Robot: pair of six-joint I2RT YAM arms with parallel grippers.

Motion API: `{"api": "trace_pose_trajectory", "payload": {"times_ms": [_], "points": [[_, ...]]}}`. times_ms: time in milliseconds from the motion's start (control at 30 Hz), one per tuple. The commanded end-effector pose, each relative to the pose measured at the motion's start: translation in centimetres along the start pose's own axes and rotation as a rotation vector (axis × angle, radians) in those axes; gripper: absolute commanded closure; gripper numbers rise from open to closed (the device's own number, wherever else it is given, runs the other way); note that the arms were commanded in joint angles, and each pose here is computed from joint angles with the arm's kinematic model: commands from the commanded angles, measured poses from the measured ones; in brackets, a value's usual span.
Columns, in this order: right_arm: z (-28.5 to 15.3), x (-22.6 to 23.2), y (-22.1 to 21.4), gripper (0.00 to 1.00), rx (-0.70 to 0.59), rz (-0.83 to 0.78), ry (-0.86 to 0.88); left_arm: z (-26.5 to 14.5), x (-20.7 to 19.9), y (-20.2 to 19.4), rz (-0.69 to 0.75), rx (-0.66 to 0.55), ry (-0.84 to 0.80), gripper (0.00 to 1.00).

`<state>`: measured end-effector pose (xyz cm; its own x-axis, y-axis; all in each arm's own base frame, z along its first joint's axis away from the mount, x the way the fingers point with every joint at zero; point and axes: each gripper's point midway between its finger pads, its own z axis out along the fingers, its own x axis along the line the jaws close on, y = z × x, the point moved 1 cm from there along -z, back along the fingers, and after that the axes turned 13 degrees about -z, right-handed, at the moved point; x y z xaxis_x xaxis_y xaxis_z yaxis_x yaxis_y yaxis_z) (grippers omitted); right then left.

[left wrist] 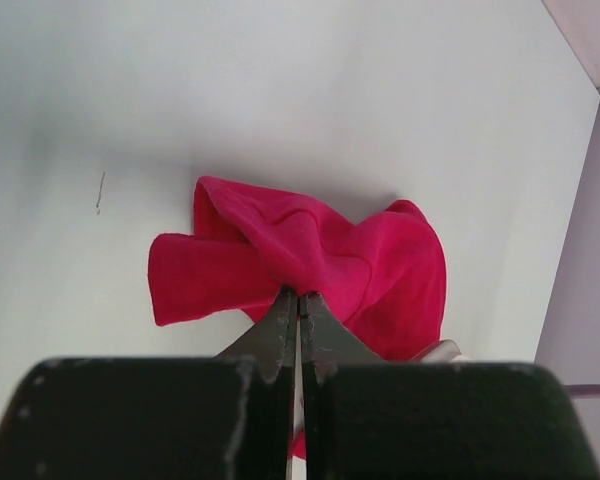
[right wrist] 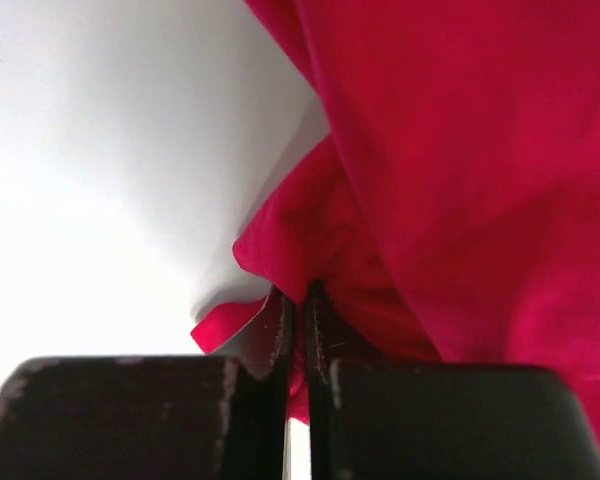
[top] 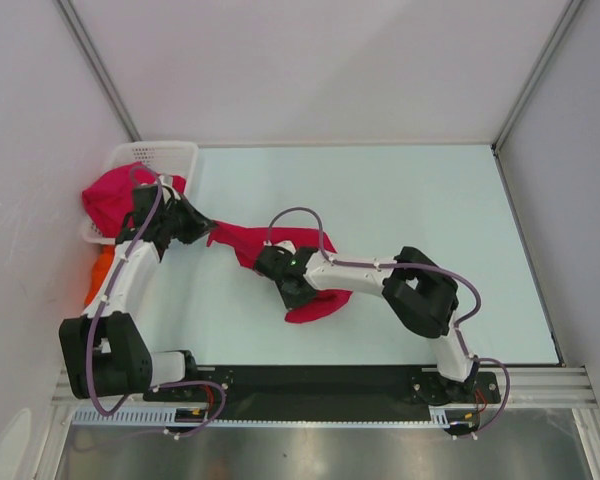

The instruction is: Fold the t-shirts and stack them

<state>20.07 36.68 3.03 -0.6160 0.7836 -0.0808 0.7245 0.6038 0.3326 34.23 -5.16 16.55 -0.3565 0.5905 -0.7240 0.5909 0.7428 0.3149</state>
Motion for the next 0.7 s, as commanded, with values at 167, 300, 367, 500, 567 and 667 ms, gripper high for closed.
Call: {"api": "trace_pose_trajectory", "payload": {"times_ms": [167, 300, 367, 500, 567, 667], "points": [[-5.1, -3.0, 0.1, 1.00, -0.109, 0.049, -0.054, -0.2, -0.8, 0.9, 0.021, -0.031, -0.043, 1.00], [-10.8, -7.4, -0.3, 1.00, -0.144, 0.059, -0.187, -0.9, 0.0, 1.8, 0.011, -0.054, -0.018, 1.00], [-15.0, -10.4, 0.3, 1.00, -0.225, 0.115, -0.241, -1.6, 0.1, 2.4, 0.006, -0.069, -0.007, 1.00], [-21.8, -15.6, -0.3, 1.00, -0.349, 0.254, -0.289, -3.1, 0.7, 3.7, -0.022, -0.102, -0.004, 1.00], [-24.7, -17.4, -1.0, 1.00, -0.420, 0.318, -0.289, -3.9, 0.4, 3.8, -0.024, -0.110, -0.016, 1.00], [-26.9, -19.9, -2.4, 1.00, -0.455, 0.385, -0.346, -5.5, -0.8, 4.4, -0.025, -0.130, -0.054, 1.00]]}}
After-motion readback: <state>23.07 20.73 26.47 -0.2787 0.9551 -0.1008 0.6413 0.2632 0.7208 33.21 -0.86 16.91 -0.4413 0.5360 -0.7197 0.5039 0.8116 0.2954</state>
